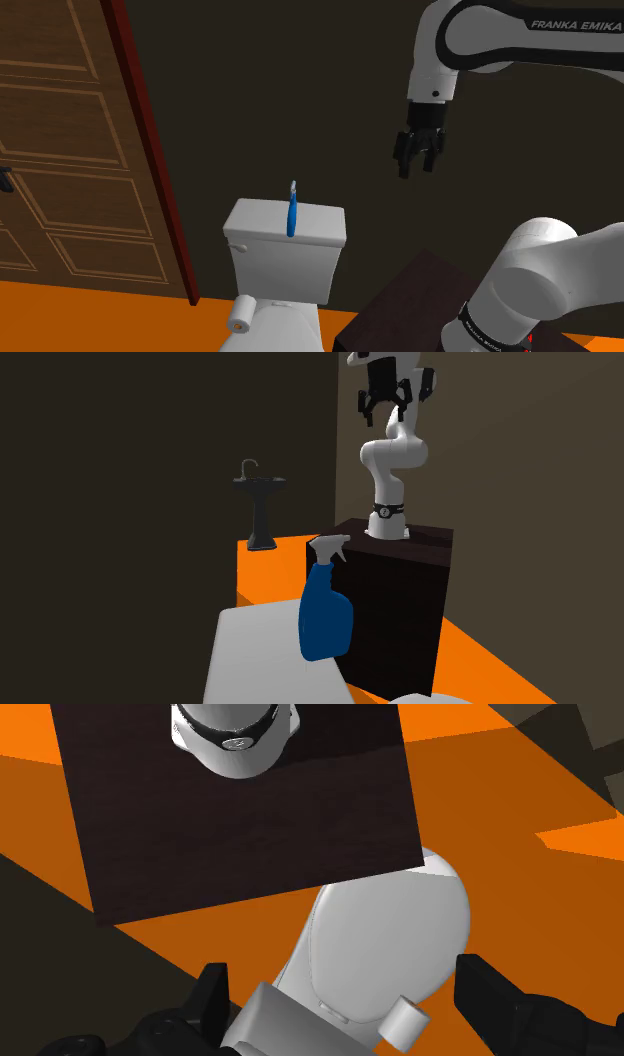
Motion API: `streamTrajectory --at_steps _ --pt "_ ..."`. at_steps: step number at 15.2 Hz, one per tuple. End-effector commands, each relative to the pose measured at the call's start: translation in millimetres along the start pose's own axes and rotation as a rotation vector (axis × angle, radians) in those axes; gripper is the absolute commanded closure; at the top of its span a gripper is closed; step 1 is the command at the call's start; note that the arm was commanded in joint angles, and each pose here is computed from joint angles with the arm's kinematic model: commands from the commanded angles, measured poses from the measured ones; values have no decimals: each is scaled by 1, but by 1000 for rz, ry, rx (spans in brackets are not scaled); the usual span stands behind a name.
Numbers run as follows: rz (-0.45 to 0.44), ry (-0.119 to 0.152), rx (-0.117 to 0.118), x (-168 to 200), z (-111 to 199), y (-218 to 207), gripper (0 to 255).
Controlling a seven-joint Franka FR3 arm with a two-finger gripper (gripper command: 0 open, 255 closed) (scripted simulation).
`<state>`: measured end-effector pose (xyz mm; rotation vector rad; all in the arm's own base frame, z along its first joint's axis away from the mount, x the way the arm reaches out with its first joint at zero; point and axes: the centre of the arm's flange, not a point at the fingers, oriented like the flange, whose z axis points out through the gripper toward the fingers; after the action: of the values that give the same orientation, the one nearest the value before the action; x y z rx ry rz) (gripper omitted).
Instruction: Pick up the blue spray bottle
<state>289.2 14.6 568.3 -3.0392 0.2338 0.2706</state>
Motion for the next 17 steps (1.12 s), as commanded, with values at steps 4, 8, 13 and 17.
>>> streamTrajectory --at_steps 4,8,13,17 --pt "46 48 -12 16 27 -18 0" --pt "107 111 -27 42 63 -41 0" --pt "184 191 -46 78 105 -66 0" --pt "245 254 -61 111 137 -84 0"
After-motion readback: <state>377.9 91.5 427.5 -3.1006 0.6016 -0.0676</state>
